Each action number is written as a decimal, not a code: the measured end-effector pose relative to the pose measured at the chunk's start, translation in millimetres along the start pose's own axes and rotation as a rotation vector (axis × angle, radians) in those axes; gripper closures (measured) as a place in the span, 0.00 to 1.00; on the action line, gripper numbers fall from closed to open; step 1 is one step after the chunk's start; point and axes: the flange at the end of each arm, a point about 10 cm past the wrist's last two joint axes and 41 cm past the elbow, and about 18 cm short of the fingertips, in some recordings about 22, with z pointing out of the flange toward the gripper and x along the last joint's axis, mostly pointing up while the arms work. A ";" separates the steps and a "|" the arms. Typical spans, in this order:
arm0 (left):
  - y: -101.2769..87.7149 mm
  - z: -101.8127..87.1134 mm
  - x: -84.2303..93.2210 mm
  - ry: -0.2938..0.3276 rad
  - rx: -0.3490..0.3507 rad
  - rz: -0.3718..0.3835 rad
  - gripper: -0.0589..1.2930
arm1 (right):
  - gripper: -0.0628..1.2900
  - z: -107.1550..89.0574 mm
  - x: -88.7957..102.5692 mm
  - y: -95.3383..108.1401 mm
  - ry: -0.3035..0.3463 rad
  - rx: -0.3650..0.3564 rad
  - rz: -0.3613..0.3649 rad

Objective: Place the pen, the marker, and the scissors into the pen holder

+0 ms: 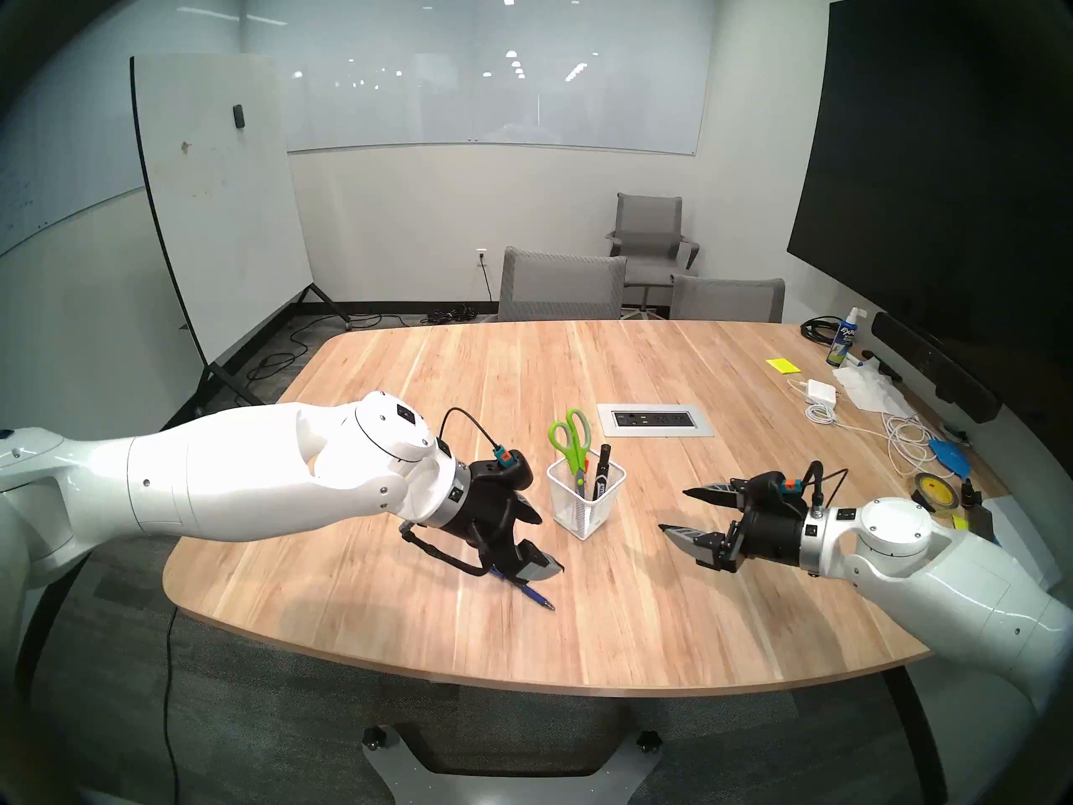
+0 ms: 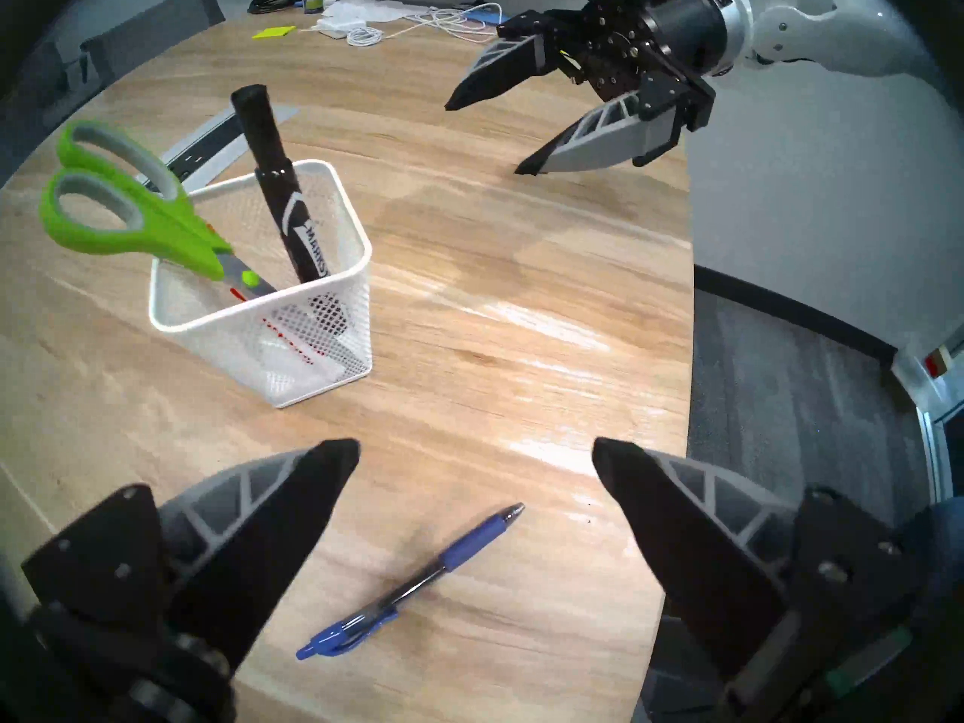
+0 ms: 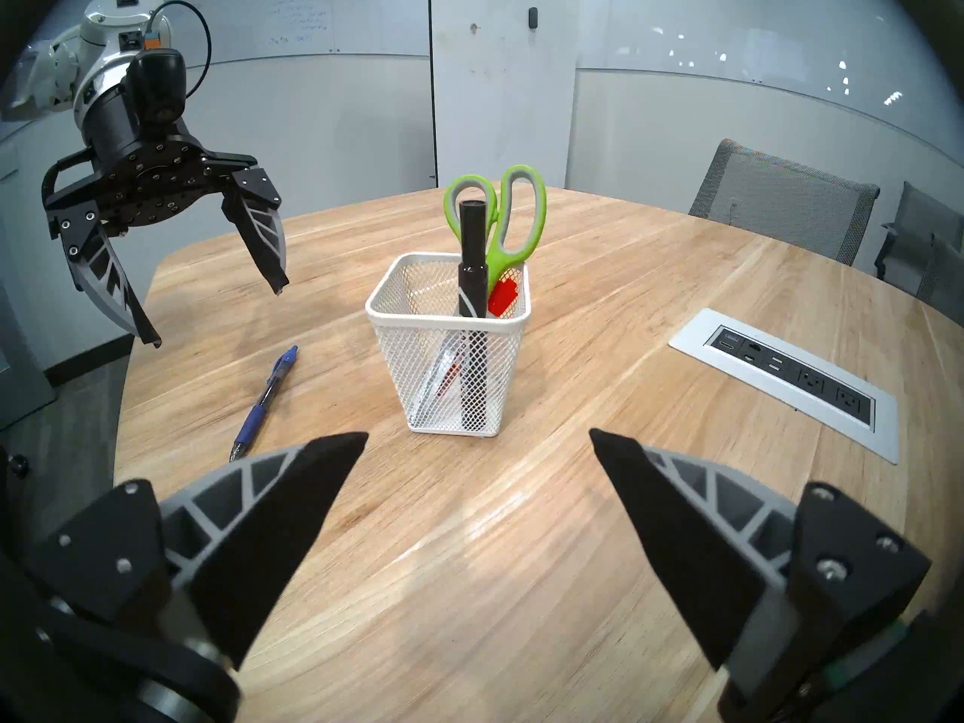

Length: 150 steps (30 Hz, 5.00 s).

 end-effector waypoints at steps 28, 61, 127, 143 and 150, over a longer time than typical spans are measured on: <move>-7.6 17.9 -26.4 -0.205 -0.017 0.077 0.06 | 0.05 0.0 0.0 0.0 0.000 0.000 0.000; -13.1 37.2 -35.2 -0.279 -0.052 0.098 0.06 | 0.05 0.0 0.0 0.0 0.000 0.000 0.000; -7.5 56.8 -48.1 -0.305 -0.077 0.087 0.77 | 0.05 0.0 0.1 0.0 0.000 0.000 0.000; -4.0 59.3 -45.9 -0.287 -0.061 0.093 0.86 | 0.05 0.0 0.1 0.0 0.000 0.000 0.000; -0.7 64.8 -41.6 -0.245 -0.018 0.096 0.87 | 0.05 0.0 0.1 0.0 0.000 0.000 0.000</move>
